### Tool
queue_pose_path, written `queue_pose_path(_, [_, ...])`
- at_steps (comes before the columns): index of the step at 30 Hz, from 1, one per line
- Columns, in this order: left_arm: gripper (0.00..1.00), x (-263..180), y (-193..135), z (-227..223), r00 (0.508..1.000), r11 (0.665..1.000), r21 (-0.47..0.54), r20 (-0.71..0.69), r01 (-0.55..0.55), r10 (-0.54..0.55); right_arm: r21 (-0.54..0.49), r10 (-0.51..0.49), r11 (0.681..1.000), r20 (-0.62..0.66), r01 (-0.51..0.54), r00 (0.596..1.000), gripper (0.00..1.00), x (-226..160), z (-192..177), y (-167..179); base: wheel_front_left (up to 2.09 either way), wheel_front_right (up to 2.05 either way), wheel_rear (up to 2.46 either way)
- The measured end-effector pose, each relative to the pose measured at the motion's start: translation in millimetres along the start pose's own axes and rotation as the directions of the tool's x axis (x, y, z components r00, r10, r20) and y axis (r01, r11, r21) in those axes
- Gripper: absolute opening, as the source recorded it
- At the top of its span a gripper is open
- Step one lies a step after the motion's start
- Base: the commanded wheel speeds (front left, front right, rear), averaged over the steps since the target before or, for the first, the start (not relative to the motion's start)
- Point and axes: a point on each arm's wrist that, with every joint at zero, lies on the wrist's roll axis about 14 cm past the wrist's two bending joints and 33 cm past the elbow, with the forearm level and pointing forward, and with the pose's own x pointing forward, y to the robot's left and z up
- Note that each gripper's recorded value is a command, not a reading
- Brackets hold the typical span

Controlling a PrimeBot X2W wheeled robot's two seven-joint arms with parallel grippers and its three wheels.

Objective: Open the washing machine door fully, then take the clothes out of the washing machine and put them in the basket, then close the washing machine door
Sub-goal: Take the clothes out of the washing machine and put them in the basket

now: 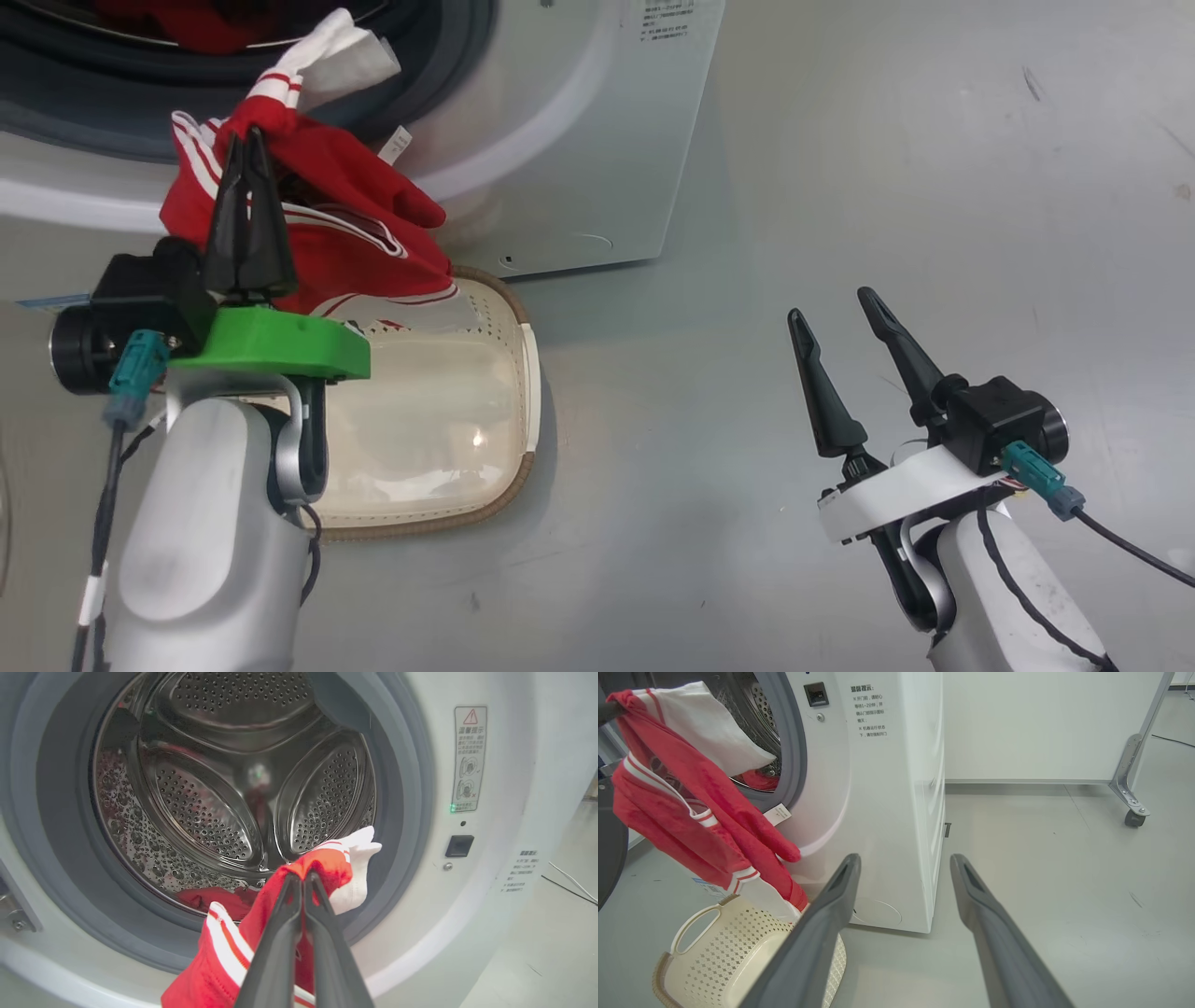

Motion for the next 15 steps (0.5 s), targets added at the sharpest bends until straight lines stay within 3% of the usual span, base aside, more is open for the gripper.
queue_pose_path(15, [0.00, -66.3, -1.1, -24.6, 0.994, 1.000, 0.021, -0.112, -0.012, 0.014, -0.001, 0.045, 0.999, 0.013, -0.045, 0.999, 1.00, -11.6, 7.2, 20.4, 0.00, 0.00, 0.00])
